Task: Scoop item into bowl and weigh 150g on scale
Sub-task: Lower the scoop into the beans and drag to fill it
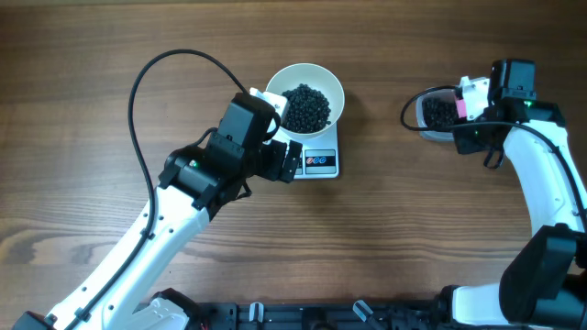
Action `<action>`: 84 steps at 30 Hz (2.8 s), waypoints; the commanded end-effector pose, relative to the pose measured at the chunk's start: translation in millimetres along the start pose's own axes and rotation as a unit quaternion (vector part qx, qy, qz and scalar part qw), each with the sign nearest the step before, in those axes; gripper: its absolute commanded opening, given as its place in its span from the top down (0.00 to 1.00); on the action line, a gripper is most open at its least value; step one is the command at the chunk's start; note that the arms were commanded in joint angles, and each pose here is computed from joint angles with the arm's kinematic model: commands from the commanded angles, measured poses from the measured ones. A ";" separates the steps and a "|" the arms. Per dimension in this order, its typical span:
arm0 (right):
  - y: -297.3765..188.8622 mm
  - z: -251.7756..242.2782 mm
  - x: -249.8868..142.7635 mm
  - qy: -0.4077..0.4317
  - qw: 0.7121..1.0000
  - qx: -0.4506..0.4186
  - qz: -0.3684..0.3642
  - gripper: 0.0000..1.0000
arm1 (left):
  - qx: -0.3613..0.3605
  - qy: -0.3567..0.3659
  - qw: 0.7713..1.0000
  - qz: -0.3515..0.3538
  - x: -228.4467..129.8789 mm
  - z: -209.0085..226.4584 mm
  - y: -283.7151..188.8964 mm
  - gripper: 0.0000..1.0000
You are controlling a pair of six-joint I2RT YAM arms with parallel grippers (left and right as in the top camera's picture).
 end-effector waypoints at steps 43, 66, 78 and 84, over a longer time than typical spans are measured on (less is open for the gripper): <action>-1.5 53.9 -10.3 -0.048 0.983 0.176 0.001 0.96 | -0.004 0.005 1.000 -0.004 4.7 -1.0 -0.7 0.00; -10.4 38.6 -14.2 0.032 0.967 0.251 -0.026 0.96 | -0.004 0.005 1.000 -0.004 4.6 -1.2 -0.6 0.00; -10.1 37.7 -12.4 0.053 0.966 0.250 -0.025 0.96 | -0.004 0.005 1.000 -0.004 4.6 -1.2 -0.6 0.00; -10.0 36.8 -11.8 0.055 0.966 0.249 -0.026 0.96 | -0.004 0.005 1.000 -0.004 4.6 -1.2 -0.6 0.00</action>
Point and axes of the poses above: each gripper's point midway between its finger pads, its own y axis out along the fingers, its own z axis along the line the jaws close on, x = y × z, the point moved 2 cm from there along -y, back along the fingers, and after that the axes turned 4 degrees about y, right-handed, at the moved point
